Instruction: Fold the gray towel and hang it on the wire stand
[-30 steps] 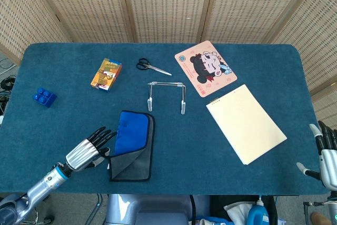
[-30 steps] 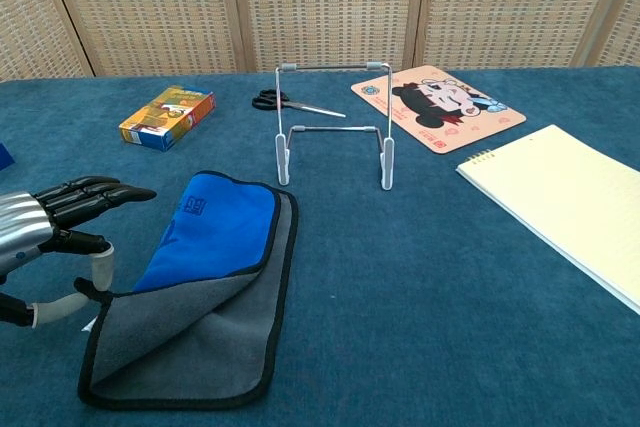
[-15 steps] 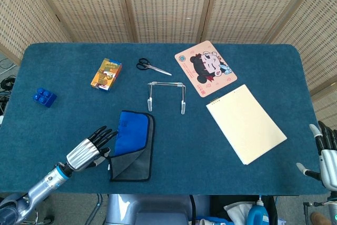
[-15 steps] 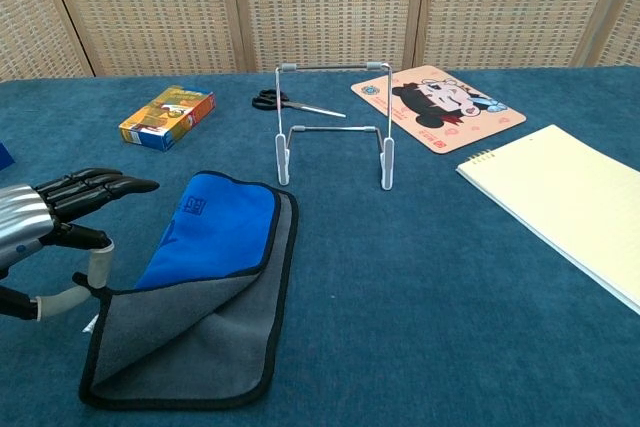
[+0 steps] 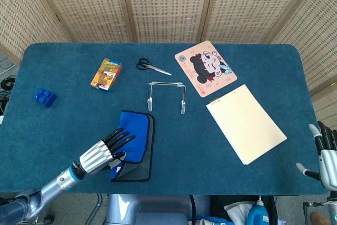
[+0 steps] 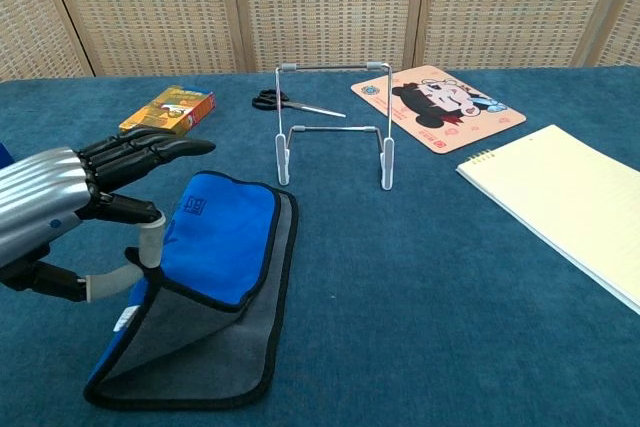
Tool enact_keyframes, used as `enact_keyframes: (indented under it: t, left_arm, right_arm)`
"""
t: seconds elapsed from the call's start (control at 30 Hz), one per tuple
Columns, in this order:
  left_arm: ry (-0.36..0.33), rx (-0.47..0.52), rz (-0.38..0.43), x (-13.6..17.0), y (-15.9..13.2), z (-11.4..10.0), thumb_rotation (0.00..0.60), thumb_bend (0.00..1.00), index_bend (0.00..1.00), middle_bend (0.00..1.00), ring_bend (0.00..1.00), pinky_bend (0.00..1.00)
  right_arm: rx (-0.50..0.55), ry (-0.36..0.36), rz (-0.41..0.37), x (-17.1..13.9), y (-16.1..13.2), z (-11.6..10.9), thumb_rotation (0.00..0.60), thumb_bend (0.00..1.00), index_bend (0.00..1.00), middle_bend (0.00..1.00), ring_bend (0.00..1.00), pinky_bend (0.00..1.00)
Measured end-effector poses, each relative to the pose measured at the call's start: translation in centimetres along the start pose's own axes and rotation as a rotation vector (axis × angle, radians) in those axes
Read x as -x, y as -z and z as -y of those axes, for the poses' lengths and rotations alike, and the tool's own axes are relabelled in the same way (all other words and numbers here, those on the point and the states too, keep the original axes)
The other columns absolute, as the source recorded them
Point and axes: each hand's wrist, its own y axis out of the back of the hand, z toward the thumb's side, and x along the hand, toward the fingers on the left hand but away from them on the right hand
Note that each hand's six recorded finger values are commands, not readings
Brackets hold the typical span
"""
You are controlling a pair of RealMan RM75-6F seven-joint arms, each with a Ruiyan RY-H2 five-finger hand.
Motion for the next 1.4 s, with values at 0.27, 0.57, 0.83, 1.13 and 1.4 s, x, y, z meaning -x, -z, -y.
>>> enact_keyframes:
  t: [0.27, 0.57, 0.83, 1.13, 1.4]
  left_arm:
    - [0.044, -0.021, 0.084, -2.5, -3.3, 1.2, 0.600, 0.41, 0.61, 0.00, 0.00, 0.00]
    - [0.067, -0.005, 0.086, -4.1, -4.9, 2.7, 0.600, 0.41, 0.61, 0.00, 0.00, 0.00]
    - [0.049, 0.043, 0.051, -5.8, -5.6, 3.2, 0.600, 0.41, 0.62, 0.00, 0.00, 0.00]
    - [-0.022, 0.070, 0.012, -6.1, -4.3, 1.2, 0.600, 0.41, 0.62, 0.00, 0.00, 0.00]
    - [0.018, 0.088, 0.047, -6.5, -6.3, 2.8, 0.600, 0.41, 0.62, 0.00, 0.00, 0.00]
  right_arm:
    - [0.005, 0.003, 0.006, 0.0, 0.2, -0.1, 0.600, 0.00, 0.00, 0.00, 0.00, 0.00]
    - [0.004, 0.000, 0.004, 0.1, 0.2, -0.1, 0.600, 0.00, 0.00, 0.00, 0.00, 0.00]
    - [0.002, 0.000, 0.006, 0.0, 0.2, -0.1, 0.600, 0.00, 0.00, 0.00, 0.00, 0.00]
    - [0.004, 0.000, 0.006, 0.1, 0.2, -0.1, 0.600, 0.00, 0.00, 0.00, 0.00, 0.00]
    - [0.001, 0.000, 0.004, 0.0, 0.1, -0.1, 0.600, 0.00, 0.00, 0.00, 0.00, 0.00]
